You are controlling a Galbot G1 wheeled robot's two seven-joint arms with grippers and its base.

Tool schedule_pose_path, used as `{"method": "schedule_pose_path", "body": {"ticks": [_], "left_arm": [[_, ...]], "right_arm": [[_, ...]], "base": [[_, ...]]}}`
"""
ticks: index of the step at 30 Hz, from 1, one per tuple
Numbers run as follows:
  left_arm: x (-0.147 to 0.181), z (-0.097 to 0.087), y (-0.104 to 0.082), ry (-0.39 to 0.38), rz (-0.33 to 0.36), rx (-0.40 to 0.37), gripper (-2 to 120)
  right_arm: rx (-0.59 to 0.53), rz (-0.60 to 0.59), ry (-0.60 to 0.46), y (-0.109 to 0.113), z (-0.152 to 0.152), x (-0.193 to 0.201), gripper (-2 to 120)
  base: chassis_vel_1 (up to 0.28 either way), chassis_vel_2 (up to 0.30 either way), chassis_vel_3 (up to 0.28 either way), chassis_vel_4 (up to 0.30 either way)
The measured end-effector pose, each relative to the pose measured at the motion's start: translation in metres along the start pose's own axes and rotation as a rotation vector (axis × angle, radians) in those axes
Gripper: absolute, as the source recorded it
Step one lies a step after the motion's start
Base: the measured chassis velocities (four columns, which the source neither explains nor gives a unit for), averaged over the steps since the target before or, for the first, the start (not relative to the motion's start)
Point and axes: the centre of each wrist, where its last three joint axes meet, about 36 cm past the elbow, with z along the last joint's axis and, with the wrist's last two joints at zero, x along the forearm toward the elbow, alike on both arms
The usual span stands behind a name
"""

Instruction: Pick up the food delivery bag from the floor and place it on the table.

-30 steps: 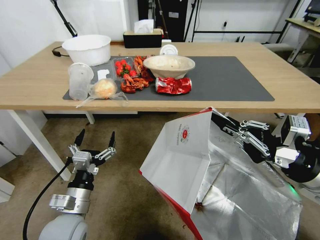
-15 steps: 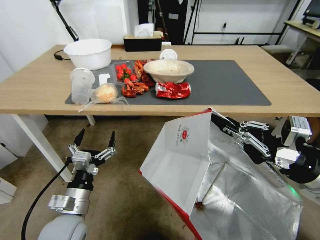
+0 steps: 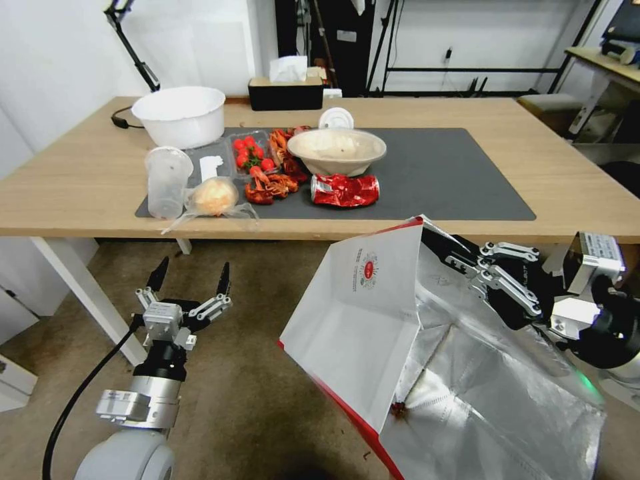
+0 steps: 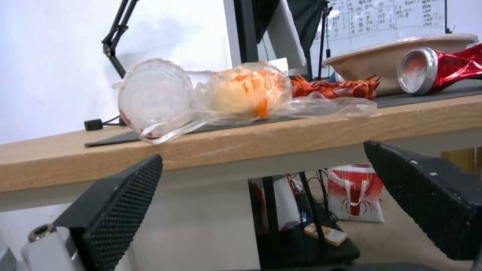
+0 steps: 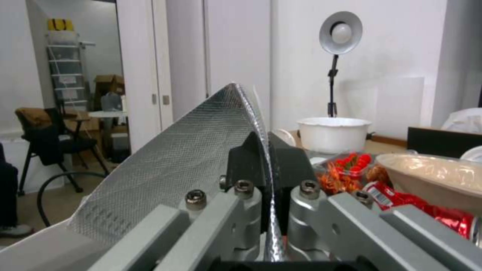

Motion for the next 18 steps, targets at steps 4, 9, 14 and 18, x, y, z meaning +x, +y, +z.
{"method": "schedule_pose_path", "body": {"ticks": [4,9,14,18], "left_arm": [[-0.0001,0.0000,0.0000,0.000,0.000,0.000,100],[0.0000,0.0002,-0.0003,0.002,0.000,0.000,100],[0.0004,0.0019,0.0000,0.007,-0.001,-0.002,100],[-0.0001,0.0019,-0.0009,0.010,0.000,0.000,100]], "right_arm": [[0.001,0.000,-0.002,0.0012,-0.0002,-0.0003,0],[0.001,0.000,-0.001,0.0027,-0.0002,-0.0006,0],[0.004,-0.002,0.000,0.0033,-0.0012,-0.0015,0],[0.004,-0.001,0.000,0.0037,-0.0006,-0.0010,0]], "base": [[0.000,0.000,0.000,0.000],[0.000,0.000,0.000,0.000],[0.000,0.000,0.000,0.000],[0.000,0.000,0.000,0.000]]}}
